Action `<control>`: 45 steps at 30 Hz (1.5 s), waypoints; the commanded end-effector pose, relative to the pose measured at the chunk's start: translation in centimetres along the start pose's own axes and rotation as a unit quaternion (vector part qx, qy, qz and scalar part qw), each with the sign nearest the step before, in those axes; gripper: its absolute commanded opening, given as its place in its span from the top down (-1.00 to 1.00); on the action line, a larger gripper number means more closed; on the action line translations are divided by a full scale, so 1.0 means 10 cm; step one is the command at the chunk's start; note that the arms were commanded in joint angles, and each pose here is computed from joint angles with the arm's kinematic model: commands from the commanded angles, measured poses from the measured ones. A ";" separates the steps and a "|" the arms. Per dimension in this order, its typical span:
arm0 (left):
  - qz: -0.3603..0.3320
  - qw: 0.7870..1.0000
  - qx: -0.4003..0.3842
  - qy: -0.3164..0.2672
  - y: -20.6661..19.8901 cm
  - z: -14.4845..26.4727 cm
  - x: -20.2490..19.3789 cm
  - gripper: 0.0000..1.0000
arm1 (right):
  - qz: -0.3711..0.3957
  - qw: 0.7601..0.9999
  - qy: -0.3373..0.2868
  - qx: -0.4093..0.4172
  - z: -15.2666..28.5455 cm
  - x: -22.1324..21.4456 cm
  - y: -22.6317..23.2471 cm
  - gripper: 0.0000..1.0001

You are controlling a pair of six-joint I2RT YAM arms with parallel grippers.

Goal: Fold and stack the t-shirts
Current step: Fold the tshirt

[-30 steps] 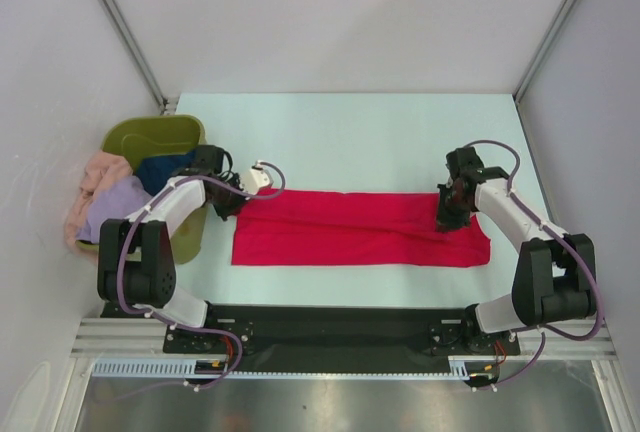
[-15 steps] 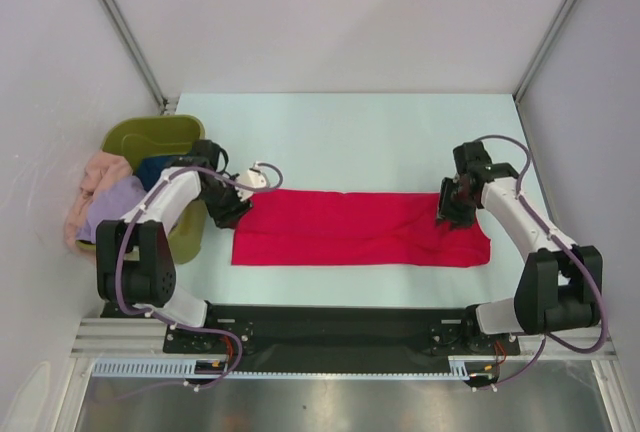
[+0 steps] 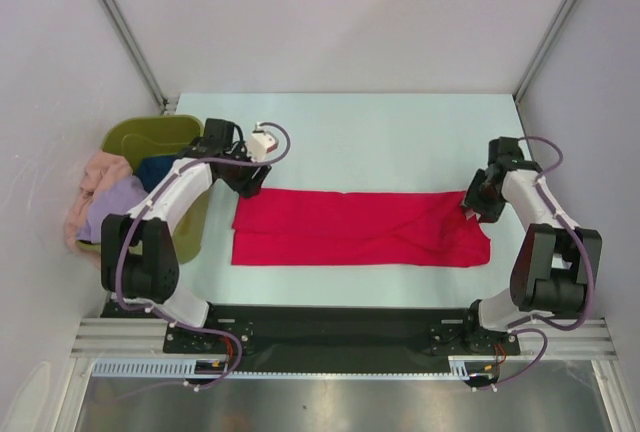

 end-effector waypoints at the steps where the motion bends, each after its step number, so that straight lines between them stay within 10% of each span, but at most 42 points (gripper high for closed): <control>1: 0.088 0.989 0.105 -0.054 0.41 -0.12 0.21 -0.29 | -0.017 0.996 -0.087 0.021 0.07 0.33 -0.08 -0.02; 8: 0.115 0.983 0.142 -0.029 0.64 -0.47 0.10 -0.34 | -0.054 0.991 -0.105 0.069 -0.26 0.63 -0.06 0.13; 14: 0.106 0.984 0.144 -0.001 0.69 -0.74 -0.11 -0.36 | -0.051 0.989 -0.123 0.057 -0.36 0.98 -0.14 1.00; 23: 0.120 0.986 0.114 0.026 0.64 -0.97 -0.24 0.19 | -0.049 0.993 -0.095 0.059 -0.68 1.25 -0.09 1.00; 30: 0.122 0.982 0.138 0.036 0.72 -0.93 -0.24 0.32 | -0.045 0.995 -0.083 0.015 -0.66 1.34 -0.21 0.14; 38: 0.118 0.981 0.149 -0.028 0.75 -0.52 0.23 -0.14 | -0.051 0.990 -0.099 -0.089 -0.07 1.16 -0.46 -0.07; 45: 0.073 0.989 0.079 -0.099 0.22 -0.24 0.81 -0.22 | -0.097 0.993 -0.063 -0.001 0.06 0.34 -0.14 -0.02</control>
Point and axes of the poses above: each gripper's point midway between its finger pads, its own z axis back along the fingers, its own y axis along the line the jaws close on, x = y × z, the point moved 3 cm from there along z, back along the fingers, and after that the axes turned 10 degrees about z, right-handed, at the moved point
